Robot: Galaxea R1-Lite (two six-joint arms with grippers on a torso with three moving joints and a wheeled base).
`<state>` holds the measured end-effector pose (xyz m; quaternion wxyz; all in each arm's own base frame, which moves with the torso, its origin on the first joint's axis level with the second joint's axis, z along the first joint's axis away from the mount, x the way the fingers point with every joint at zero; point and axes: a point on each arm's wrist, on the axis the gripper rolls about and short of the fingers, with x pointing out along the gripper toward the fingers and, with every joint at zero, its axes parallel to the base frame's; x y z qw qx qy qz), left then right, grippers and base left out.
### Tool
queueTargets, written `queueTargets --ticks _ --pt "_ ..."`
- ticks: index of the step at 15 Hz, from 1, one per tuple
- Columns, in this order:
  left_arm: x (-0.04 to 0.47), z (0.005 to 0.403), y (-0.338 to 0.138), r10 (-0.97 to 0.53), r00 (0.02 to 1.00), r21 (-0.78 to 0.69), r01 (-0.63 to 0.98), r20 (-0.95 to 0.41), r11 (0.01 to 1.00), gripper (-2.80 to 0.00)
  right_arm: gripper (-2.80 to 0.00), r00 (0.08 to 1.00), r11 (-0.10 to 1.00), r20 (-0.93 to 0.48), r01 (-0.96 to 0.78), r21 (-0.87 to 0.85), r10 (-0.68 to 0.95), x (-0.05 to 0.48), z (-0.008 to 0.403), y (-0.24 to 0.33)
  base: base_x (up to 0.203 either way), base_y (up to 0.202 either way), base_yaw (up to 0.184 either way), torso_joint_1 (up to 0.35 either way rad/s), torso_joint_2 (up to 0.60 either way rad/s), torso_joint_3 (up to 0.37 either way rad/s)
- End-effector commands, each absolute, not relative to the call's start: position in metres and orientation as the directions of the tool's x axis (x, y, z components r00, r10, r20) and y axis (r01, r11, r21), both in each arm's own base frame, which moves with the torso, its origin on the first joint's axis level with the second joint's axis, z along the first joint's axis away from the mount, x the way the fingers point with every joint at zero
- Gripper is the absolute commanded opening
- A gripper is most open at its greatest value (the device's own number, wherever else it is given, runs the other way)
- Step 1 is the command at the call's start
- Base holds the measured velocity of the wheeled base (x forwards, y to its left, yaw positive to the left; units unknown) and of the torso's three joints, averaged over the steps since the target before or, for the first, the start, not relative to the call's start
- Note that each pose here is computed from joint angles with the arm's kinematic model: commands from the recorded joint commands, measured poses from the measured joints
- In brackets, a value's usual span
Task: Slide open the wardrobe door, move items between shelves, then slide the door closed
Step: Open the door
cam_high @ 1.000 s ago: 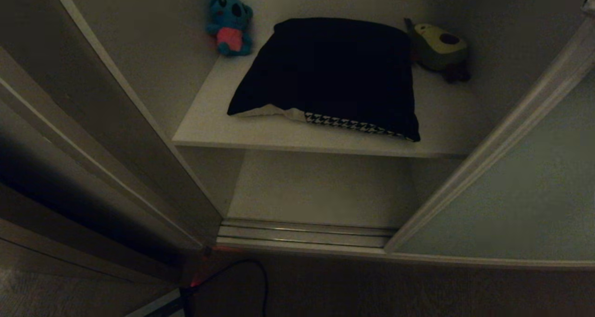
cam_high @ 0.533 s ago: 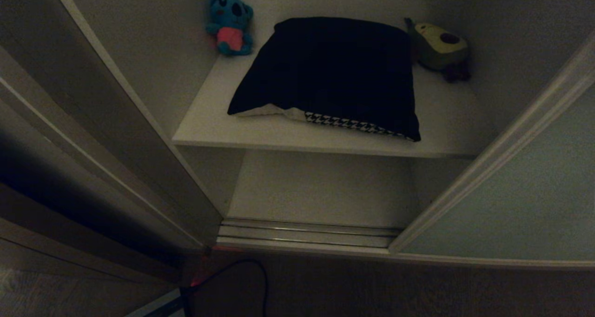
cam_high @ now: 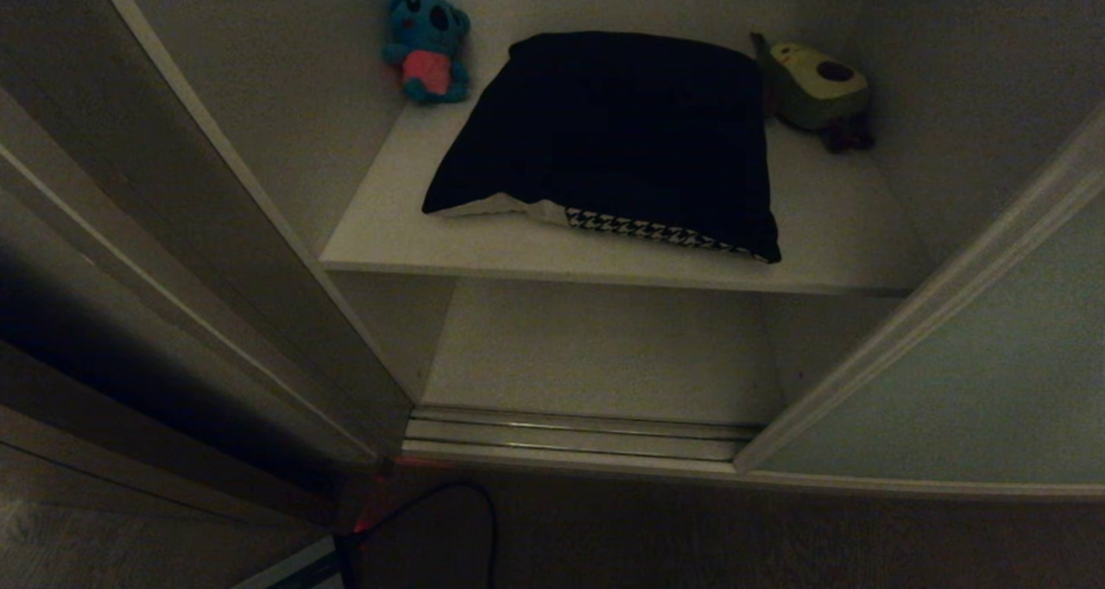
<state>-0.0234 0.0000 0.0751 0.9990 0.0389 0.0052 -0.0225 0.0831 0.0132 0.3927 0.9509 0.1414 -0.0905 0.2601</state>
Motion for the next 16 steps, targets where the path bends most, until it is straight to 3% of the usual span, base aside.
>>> queueTargets --ticks 1,6,8,16 --pt "-0.024 0.075 0.0 -0.044 0.999 0.078 0.045 -0.011 0.996 -2.8 -2.8 0.834 0.813 0.255 -0.542 0.212 0.489 0.078 0.393 0.014 0.0 0.0 0.0 0.0 0.0 0.0" --pt "-0.023 0.075 0.0 -0.044 0.999 0.078 0.045 -0.012 0.996 -2.8 -2.8 0.861 0.823 0.188 -0.508 0.254 0.473 0.124 0.392 0.016 0.0 0.0 0.0 0.0 0.0 0.0" --pt "-0.023 0.075 0.0 -0.044 0.999 0.078 0.045 -0.012 0.996 -2.8 -2.8 0.904 0.862 0.178 -0.425 0.277 0.389 0.141 0.393 0.014 0.0 0.0 0.0 0.0 0.0 0.0" --pt "-0.023 0.075 0.0 -0.044 0.999 0.078 0.045 -0.012 0.996 -2.8 -2.8 0.907 0.873 0.231 -0.408 0.267 0.353 0.117 0.4 0.012 0.0 0.0 0.0 0.0 0.0 0.0"
